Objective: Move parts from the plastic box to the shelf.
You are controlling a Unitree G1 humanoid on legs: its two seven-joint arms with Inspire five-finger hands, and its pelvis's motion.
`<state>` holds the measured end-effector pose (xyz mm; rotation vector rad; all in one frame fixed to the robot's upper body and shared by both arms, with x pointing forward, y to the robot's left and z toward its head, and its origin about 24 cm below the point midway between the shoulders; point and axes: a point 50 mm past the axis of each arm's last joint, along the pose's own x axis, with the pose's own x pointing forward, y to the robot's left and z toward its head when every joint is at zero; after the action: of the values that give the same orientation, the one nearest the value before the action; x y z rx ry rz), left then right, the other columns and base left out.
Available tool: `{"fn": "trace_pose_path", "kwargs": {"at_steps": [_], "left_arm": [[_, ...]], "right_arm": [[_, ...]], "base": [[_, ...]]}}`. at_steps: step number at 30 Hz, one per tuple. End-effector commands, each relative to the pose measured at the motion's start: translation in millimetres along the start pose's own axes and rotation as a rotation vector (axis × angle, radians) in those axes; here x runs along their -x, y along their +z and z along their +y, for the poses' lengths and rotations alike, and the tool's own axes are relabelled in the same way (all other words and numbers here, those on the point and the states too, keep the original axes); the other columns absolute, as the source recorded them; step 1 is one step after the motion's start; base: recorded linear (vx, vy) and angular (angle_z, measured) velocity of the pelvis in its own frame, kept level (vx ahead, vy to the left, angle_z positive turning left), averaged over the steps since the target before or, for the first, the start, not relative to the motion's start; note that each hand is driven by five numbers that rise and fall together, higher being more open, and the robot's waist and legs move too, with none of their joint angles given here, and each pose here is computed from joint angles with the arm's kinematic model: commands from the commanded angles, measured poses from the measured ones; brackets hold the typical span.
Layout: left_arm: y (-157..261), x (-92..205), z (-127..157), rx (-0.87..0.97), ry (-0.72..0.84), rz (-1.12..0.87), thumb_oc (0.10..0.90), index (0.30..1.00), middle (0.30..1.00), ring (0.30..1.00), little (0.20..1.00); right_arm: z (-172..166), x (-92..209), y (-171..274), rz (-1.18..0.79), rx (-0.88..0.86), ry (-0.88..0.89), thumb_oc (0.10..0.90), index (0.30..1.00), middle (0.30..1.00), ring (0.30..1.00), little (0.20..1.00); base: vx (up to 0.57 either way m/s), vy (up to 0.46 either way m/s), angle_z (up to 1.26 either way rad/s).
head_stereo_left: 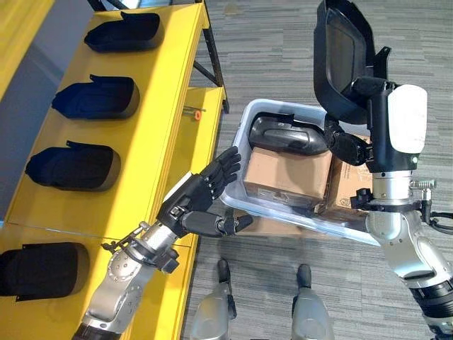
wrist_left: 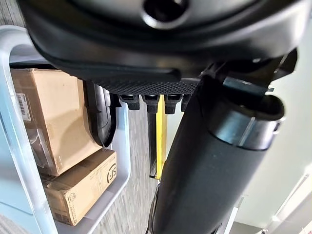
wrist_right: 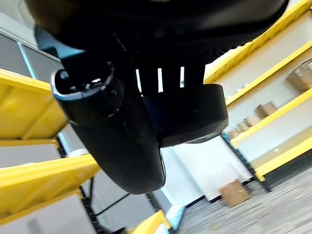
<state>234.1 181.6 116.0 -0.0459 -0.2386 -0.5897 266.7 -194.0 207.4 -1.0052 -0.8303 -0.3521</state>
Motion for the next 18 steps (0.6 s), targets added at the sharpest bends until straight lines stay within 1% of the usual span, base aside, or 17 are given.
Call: {"fn": "trace_pose_path", "kwargs": {"at_steps": [1,3,4,6,8,10,13,17,18], "left_arm": [[18,6,4,-0.007,0.072,-0.164,0.900,1.000,1.000,1.000,1.000],[18,9,3,0.004,0.070,-0.177,0.900,1.000,1.000,1.000,1.000],[18,9,-2,0.052,0.002,-0.219,0.900,1.000,1.000,1.000,1.000],[18,4,-6,0.080,-0.044,-0.248,0.900,1.000,1.000,1.000,1.000],[21,-2,-6,0.090,-0.046,-0.282,0.900,1.000,1.000,1.000,1.000],[30,-7,-7,0.090,-0.026,-0.337,0.900,1.000,1.000,1.000,1.000],[38,-11,-10,0.061,-0.037,-0.367,0.900,1.000,1.000,1.000,1.000],[48,-16,-16,0.000,-0.053,-0.401,0.900,1.000,1.000,1.000,1.000],[53,-18,-18,-0.061,-0.071,-0.414,0.900,1.000,1.000,1.000,1.000]], "right_arm": [[-22,-32,45,-0.270,-0.126,-0.167,0.400,0.300,0.300,0.300,0.300],[-20,-37,47,-0.278,-0.145,-0.159,0.400,0.300,0.300,0.300,0.300],[-20,-40,44,-0.252,-0.132,-0.178,0.400,0.300,0.300,0.300,0.300],[-20,-41,40,-0.224,-0.111,-0.179,0.400,0.300,0.300,0.300,0.300],[-17,-41,38,-0.227,-0.129,-0.163,0.400,0.300,0.300,0.300,0.300],[-16,-42,44,-0.247,-0.160,-0.151,0.400,0.300,0.300,0.300,0.300],[-18,-43,43,-0.233,-0.176,-0.163,0.400,0.300,0.300,0.300,0.300],[-22,-50,41,-0.216,-0.166,-0.218,0.400,0.300,0.300,0.300,0.300],[-23,-51,38,-0.194,-0.148,-0.251,0.400,0.300,0.300,0.300,0.300]], "base": [[-0.03,-0.054,0.21],[-0.07,-0.085,0.31],[-0.14,-0.094,0.88],[-0.19,-0.033,1.71],[-0.18,0.086,1.90],[-0.17,0.184,0.97],[-0.17,0.188,0.34],[-0.31,0.412,0.35],[-0.28,0.468,0.65]]}}
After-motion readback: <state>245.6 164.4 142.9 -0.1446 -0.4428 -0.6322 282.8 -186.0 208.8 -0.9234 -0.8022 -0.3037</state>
